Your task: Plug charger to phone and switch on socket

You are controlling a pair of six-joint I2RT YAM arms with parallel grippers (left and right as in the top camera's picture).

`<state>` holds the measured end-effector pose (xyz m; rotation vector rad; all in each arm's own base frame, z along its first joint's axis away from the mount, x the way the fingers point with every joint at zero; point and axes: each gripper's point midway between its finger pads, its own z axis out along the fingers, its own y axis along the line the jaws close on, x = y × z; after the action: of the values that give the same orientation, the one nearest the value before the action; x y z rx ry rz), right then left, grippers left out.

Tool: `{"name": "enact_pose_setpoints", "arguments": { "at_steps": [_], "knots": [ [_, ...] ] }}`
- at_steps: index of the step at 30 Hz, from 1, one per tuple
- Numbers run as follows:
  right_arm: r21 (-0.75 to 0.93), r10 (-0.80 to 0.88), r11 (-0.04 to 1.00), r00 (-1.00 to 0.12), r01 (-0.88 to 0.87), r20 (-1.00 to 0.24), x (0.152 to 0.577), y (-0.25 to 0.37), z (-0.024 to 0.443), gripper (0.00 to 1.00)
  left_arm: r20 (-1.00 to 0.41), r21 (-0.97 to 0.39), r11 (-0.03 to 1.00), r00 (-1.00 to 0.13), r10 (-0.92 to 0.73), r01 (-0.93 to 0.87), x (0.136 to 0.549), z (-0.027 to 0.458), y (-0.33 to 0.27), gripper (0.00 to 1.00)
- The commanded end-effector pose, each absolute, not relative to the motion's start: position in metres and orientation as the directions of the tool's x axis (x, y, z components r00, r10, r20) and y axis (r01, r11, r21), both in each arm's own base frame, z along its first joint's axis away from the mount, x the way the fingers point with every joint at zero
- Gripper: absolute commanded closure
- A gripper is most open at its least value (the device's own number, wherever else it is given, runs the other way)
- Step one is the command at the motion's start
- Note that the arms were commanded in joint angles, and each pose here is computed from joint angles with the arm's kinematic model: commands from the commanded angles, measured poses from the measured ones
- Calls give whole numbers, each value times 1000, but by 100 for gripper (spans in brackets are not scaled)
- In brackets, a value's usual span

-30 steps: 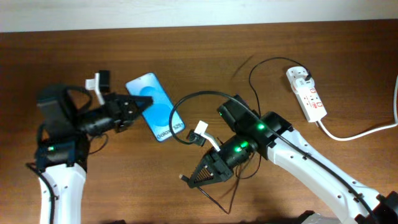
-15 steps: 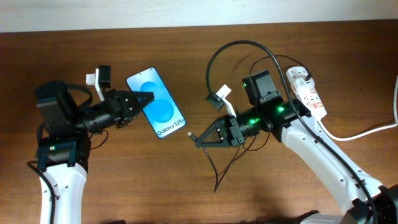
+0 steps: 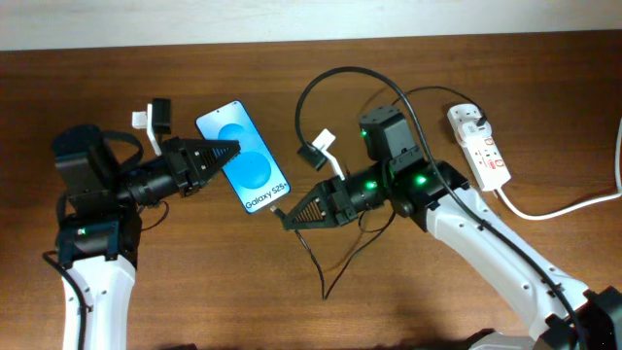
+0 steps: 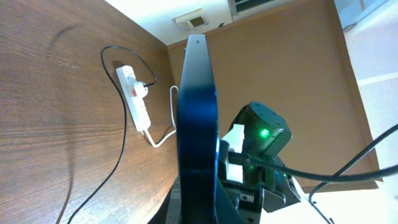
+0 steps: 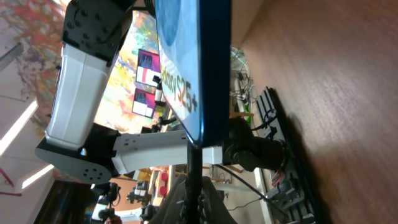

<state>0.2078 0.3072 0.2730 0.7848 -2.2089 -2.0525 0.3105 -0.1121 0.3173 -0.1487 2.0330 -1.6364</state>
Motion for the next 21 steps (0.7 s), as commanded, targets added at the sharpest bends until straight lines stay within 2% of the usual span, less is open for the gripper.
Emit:
{"name": "enact_pose_setpoints", "arguments": {
  "at_steps": [1,6,21],
  "knots": [
    [938,-382,-2,-867,-346,-320,205,311,276,96,-341,-933,251,-860,-379,259,306,325,-114,100],
    [930,-373,-18,-860,-368,-348,209,313,281,96,-341,-933,250,-861,-378,259,306,325,-115,100],
    [927,-326,36,-881,-373,-342,223,310,276,96,-339,-935,234,-869,-361,267,302,327,-116,100]
  ]
}}
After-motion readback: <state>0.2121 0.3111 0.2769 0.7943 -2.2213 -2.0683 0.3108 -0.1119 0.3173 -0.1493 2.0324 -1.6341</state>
